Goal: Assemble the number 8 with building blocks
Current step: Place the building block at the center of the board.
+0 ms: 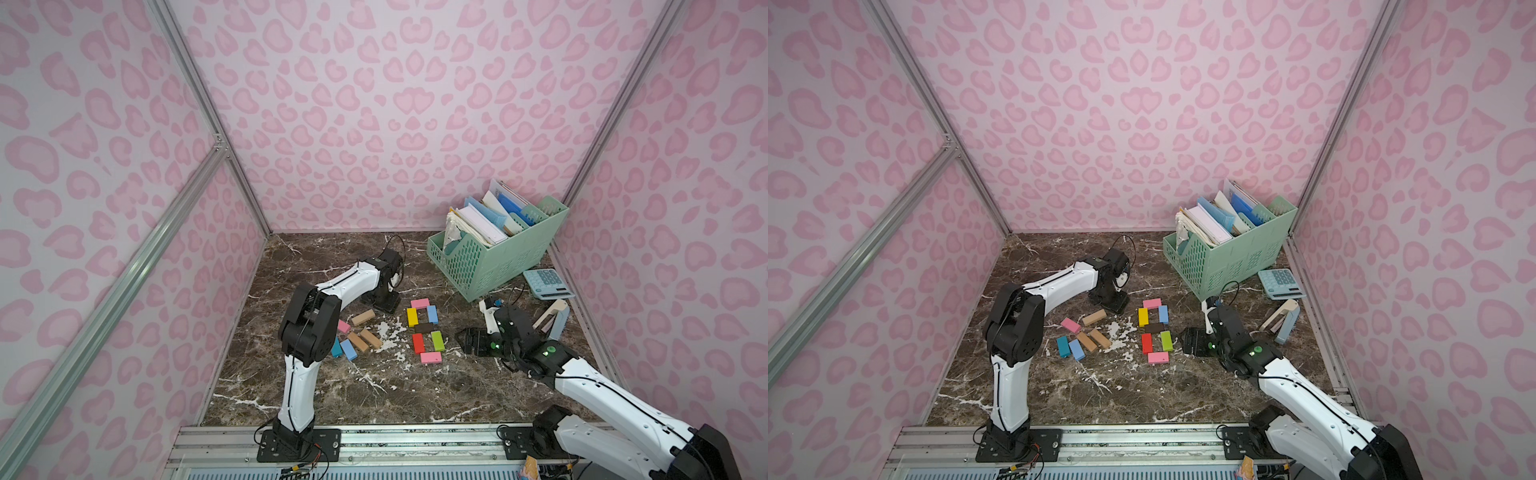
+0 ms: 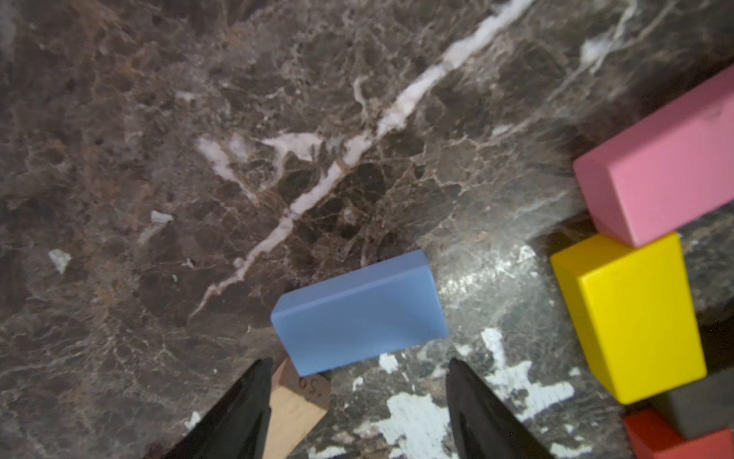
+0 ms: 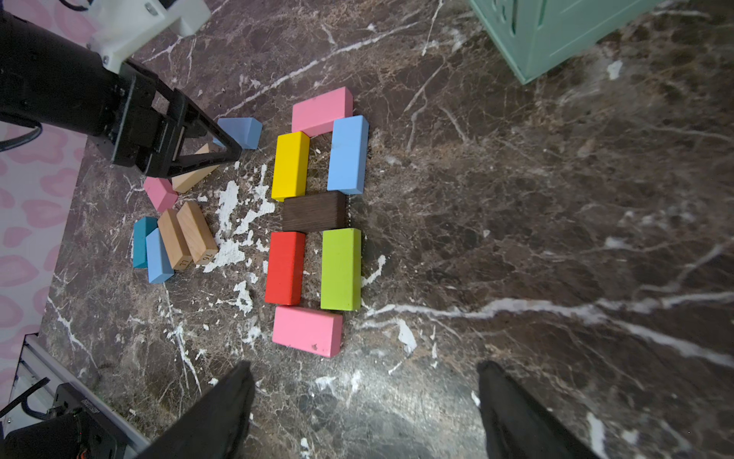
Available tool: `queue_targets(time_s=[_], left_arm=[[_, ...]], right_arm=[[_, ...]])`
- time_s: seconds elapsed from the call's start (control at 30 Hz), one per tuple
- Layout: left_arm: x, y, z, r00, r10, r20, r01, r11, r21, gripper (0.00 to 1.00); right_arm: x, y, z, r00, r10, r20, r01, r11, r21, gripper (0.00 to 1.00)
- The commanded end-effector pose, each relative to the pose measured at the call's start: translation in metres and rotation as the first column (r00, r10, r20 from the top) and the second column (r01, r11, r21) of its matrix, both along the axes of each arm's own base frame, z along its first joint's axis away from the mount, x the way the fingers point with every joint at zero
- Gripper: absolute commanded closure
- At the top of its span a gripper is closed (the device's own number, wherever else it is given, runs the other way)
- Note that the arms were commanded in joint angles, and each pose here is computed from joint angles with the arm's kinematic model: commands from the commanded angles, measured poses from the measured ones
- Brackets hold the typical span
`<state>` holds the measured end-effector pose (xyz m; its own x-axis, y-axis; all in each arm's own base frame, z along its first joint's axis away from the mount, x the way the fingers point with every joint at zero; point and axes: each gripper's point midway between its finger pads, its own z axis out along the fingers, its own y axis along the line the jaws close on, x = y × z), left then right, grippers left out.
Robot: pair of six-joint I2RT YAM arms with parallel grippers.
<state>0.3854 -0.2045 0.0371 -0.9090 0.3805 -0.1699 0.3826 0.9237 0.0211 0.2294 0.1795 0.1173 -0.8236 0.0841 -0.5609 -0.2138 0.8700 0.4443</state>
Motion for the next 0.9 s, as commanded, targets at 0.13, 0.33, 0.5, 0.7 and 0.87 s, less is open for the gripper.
queue_targets(time_s=[0.13, 0.33, 0.5, 0.7, 0.87], left_arm=[[0.009, -0.007, -0.004, 0.997, 0.078, 0.007, -0.078, 0.996, -0.034, 0.26], [0.011, -0.007, -0.012, 0.992, 0.123, -0.005, -0.123, 0.992, -0.029, 0.25], [0.013, -0.006, -0.016, 0.987, 0.163, -0.005, -0.163, 0.986, -0.028, 0.25], [0.014, -0.001, -0.019, 0.979, 0.202, 0.003, -0.202, 0.979, -0.008, 0.28], [0.015, 0.006, -0.02, 0.971, 0.24, 0.017, -0.24, 0.971, 0.011, 0.35]], right_arm=[[0.003, 0.004, 0.003, 1.0, 0.004, 0.01, -0.004, 1.0, 0.014, 0.1], [0.004, 0.004, 0.003, 1.0, 0.004, 0.011, -0.004, 1.0, 0.012, 0.1], [0.003, 0.004, 0.002, 1.0, 0.003, 0.009, -0.003, 1.0, 0.015, 0.11], [0.003, 0.003, 0.001, 1.0, 0.004, 0.008, -0.005, 1.0, 0.012, 0.1], [0.003, 0.003, 0.0, 1.0, 0.001, 0.01, -0.001, 1.0, 0.012, 0.1]])
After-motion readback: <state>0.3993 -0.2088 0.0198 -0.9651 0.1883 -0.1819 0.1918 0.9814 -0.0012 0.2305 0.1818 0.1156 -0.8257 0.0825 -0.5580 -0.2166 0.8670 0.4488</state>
